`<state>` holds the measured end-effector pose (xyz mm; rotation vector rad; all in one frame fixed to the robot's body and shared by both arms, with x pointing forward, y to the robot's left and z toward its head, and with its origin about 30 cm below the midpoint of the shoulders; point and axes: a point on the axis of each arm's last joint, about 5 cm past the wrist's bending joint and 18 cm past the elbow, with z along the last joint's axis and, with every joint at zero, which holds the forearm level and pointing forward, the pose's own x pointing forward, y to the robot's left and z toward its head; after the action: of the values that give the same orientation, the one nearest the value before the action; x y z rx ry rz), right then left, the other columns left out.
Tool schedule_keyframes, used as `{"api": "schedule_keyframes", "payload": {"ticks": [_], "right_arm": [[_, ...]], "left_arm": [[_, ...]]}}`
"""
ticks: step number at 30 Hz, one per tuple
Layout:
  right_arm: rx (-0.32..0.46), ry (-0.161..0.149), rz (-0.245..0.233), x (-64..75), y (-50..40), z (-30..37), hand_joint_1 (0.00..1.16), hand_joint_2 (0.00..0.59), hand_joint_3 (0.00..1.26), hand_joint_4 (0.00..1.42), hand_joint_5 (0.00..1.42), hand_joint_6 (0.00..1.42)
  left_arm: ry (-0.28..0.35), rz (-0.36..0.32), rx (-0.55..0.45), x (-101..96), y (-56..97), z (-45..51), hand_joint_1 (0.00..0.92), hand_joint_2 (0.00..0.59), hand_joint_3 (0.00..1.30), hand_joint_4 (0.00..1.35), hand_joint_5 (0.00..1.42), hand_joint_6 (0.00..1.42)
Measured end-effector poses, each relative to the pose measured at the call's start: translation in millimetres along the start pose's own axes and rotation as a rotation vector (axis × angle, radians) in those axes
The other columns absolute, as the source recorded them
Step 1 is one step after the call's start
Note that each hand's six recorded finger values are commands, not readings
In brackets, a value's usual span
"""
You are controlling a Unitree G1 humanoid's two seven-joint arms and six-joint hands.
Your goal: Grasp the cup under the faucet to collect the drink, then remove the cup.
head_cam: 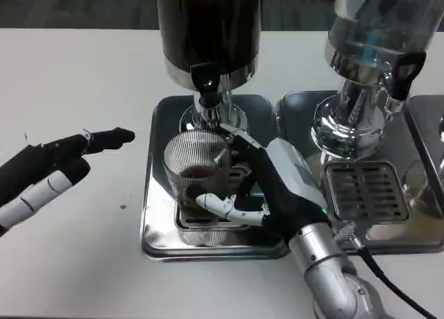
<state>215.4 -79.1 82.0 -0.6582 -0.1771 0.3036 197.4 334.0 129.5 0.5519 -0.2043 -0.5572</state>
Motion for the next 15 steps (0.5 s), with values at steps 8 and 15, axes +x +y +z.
{"api": "schedule_keyframes", "payload": {"ticks": [8, 15], "right_arm": [[-0.019, -0.013, -0.027, -0.9, 2.7, 0.4, 0.68, 0.243, 0.33, 0.4, 0.56, 0.84], [-0.044, -0.025, -0.054, -5.2, 7.1, -0.6, 0.68, 0.238, 0.36, 0.44, 0.61, 0.9]], "left_arm": [[0.0, 0.005, 0.008, 0.0, -0.2, 0.3, 0.0, 0.182, 0.24, 0.15, 0.14, 0.09], [0.01, -0.008, 0.027, -0.7, -1.5, 0.4, 0.0, 0.184, 0.23, 0.15, 0.13, 0.09]]}}
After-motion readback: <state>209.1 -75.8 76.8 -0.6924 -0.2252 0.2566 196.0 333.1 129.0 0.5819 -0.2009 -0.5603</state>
